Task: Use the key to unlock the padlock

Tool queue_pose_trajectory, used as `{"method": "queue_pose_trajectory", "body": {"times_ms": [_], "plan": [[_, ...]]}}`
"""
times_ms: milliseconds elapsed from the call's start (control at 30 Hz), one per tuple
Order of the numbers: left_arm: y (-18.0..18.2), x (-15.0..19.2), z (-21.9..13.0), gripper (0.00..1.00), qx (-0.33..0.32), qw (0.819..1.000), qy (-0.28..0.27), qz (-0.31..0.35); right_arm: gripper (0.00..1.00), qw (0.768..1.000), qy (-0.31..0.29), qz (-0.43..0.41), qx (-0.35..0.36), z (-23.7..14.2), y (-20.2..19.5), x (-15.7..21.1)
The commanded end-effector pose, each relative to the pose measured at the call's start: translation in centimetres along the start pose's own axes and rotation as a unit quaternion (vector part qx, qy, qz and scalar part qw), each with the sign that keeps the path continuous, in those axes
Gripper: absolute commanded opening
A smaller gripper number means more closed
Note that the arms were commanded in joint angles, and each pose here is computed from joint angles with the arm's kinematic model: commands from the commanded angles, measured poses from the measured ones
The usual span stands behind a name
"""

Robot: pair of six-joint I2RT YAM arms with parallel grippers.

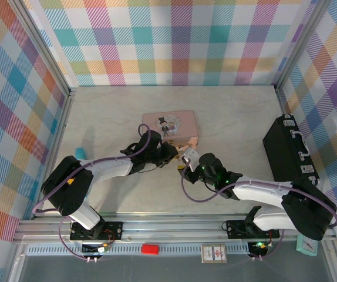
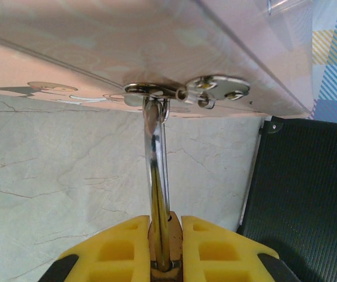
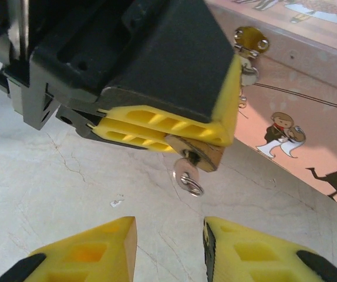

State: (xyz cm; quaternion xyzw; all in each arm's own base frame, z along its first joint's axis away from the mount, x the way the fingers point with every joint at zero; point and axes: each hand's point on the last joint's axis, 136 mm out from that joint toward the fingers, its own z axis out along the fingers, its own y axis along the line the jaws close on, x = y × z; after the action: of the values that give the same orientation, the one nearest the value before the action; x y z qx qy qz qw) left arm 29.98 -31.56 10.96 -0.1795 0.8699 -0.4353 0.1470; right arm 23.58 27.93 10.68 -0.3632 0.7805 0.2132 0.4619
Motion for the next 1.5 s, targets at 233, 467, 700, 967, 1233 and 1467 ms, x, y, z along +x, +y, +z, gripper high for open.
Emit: {"method": "queue_pose_trajectory", "body": {"times_ms": [233,467,700,967,1233,1467], "plan": [[-3.8,-0.9,-0.5,0.0,0.064,0.997,-0.008,0.028,0.28,0.997,-0.038,-0.048,0.044,1.0,-1.1,-3.0],[-3.8,-0.9,-0.5,0.0,0.065,0.997,-0.008,0.027,0.2,0.997,-0.037,-0.048,0.047,1.4,-1.2,-3.2],[-3.9,-0.9,-0.5,0.0,0.066,0.997,-0.007,0.028,0.19,0.997,-0.037,-0.045,0.05,1.6,-1.3,-3.0],[-4.0,-0.9,-0.5,0.0,0.066,0.997,-0.006,0.028,0.18,0.997,-0.034,-0.037,0.064,2.1,-1.8,-2.9],[-3.9,-0.9,-0.5,0.0,0.066,0.997,-0.005,0.027,0.1,0.996,-0.039,-0.011,0.075,2.5,-2.2,-3.2],[-4.0,-0.9,-0.4,0.0,0.067,0.997,-0.006,0.026,0.06,0.997,-0.037,0.004,0.064,2.5,-1.8,-3.1]]}}
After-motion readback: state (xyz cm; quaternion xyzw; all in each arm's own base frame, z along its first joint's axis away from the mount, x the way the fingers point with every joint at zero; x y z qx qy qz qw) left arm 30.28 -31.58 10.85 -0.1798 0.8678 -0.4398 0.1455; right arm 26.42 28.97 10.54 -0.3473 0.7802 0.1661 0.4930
